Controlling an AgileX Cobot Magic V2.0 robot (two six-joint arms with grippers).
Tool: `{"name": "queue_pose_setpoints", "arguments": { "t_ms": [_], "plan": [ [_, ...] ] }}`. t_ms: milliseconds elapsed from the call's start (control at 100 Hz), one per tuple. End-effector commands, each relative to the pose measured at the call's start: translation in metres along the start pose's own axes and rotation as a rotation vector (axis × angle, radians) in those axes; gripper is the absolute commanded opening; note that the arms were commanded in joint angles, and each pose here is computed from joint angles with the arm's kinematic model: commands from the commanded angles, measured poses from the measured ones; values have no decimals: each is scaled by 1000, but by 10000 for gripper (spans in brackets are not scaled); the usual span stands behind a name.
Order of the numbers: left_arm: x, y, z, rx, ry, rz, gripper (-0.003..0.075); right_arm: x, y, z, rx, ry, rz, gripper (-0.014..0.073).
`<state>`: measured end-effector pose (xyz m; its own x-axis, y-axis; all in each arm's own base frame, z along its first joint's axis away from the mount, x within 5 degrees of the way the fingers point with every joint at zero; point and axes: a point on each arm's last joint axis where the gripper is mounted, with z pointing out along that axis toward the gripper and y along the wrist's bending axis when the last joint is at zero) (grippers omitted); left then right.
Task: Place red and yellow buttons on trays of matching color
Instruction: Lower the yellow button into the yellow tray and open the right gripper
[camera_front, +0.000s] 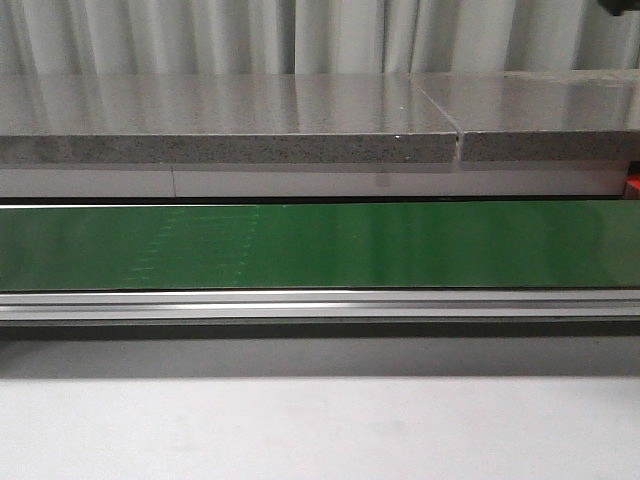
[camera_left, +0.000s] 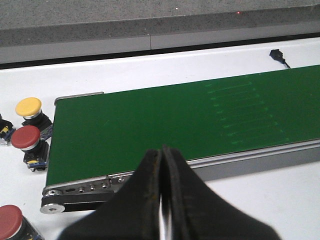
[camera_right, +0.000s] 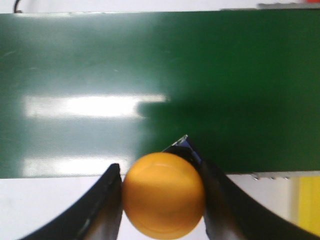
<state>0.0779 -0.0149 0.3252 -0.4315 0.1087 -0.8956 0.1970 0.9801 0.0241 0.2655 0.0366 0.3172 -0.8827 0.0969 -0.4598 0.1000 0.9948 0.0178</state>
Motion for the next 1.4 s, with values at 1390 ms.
{"name": "queue_pose_setpoints", "arguments": {
  "t_ms": [1390],
  "plan": [
    [-12,-1,-4,7,-86,-11,-21,60,-183,37,227,-222,696,-54]
  ]
}}
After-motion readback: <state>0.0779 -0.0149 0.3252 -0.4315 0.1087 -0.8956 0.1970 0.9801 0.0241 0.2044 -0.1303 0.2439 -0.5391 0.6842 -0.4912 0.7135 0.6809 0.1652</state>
